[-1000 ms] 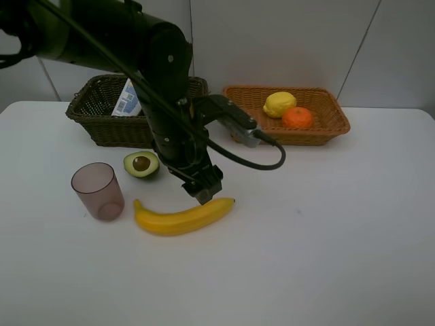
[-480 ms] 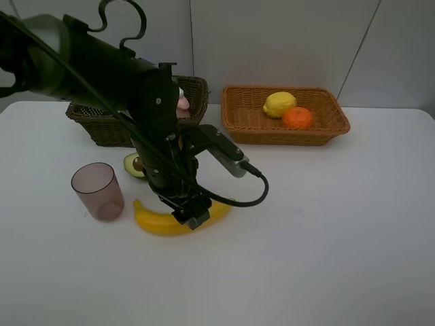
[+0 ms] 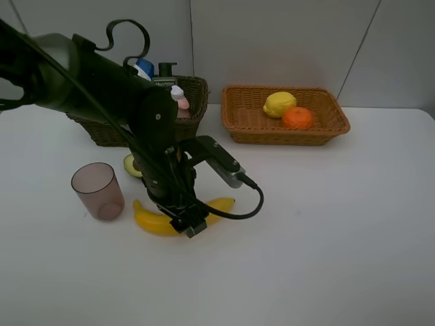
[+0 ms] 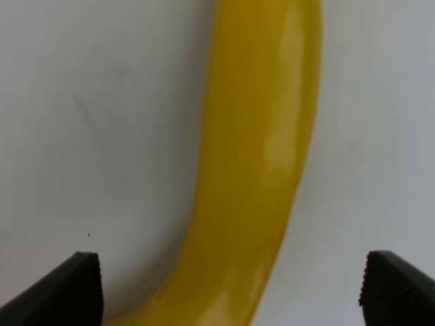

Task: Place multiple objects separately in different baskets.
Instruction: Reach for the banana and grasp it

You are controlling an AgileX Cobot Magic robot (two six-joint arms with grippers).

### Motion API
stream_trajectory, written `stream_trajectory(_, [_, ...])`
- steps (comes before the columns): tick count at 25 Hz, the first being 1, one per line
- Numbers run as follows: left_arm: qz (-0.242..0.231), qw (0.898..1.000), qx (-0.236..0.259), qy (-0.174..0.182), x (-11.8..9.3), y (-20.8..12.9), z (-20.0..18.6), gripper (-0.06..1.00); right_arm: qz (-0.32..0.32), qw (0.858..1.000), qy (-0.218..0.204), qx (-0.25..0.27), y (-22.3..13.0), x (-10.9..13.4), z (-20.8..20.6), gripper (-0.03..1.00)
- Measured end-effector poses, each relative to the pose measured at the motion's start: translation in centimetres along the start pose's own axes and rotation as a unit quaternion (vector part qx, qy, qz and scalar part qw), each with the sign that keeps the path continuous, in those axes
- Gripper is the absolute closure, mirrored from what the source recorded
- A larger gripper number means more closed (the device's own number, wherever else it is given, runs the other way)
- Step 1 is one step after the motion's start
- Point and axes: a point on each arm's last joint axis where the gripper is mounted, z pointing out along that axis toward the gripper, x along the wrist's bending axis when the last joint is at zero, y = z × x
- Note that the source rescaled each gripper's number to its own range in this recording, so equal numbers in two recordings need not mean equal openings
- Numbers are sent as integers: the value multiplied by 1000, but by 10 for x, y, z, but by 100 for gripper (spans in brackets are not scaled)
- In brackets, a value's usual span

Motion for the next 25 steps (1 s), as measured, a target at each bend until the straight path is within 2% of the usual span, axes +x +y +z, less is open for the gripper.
stream_trajectory(25, [23,999,24,-4,1,-3,15,-6,0,1000,0,0,0,0,0,-3])
